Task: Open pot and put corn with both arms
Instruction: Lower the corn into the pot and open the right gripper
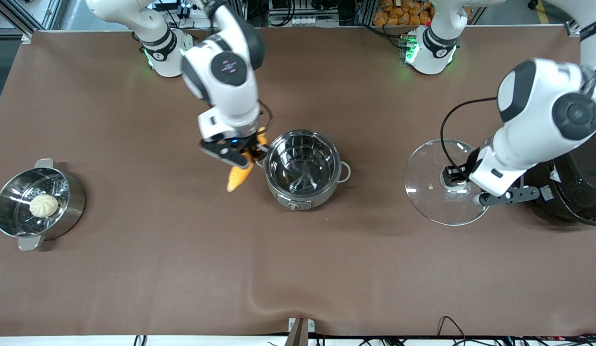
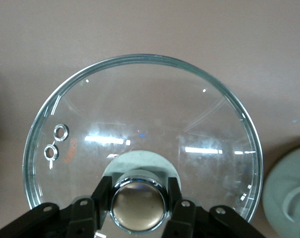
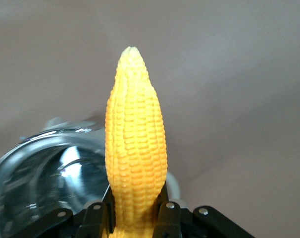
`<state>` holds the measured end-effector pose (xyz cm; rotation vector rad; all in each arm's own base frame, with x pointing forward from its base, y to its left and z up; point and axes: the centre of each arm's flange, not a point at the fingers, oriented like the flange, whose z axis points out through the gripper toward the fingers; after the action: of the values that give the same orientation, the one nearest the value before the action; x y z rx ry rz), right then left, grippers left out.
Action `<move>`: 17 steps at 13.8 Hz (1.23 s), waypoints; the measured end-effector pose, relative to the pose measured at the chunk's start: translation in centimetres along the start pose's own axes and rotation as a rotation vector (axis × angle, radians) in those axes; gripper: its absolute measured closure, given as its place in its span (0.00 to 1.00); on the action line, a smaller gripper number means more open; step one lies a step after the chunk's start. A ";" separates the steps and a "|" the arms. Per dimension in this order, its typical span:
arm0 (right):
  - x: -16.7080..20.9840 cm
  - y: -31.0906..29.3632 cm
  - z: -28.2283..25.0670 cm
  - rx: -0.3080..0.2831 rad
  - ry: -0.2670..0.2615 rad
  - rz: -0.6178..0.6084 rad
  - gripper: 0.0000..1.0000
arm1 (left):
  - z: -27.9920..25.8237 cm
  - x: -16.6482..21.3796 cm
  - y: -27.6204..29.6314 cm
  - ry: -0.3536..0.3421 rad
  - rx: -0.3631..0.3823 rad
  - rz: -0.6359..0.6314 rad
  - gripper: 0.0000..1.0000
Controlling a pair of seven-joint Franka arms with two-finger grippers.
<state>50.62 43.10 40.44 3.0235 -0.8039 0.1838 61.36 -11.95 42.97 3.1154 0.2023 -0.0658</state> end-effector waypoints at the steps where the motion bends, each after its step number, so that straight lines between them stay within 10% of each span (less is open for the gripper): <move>1: -0.9 -1.7 0.8 0.030 0.013 0.048 0.66 | 2.3 -0.4 -0.3 0.001 -0.001 -0.003 0.50; 9: -7.3 -6.7 5.8 0.014 0.033 0.175 0.57 | 15.2 -3.7 -7.2 0.011 0.013 -0.075 0.50; 14: -6.0 -6.1 7.6 -0.044 0.056 0.178 0.05 | 18.6 -4.3 -8.7 -0.019 0.049 -0.055 0.50; 17: -0.8 -3.7 5.8 -0.151 0.046 0.113 0.00 | 20.1 -4.0 -9.8 -0.023 0.054 -0.062 0.50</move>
<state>52.41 46.44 34.65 2.8250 -0.9397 0.1843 55.33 -3.14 22.87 3.1601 0.3013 -0.1090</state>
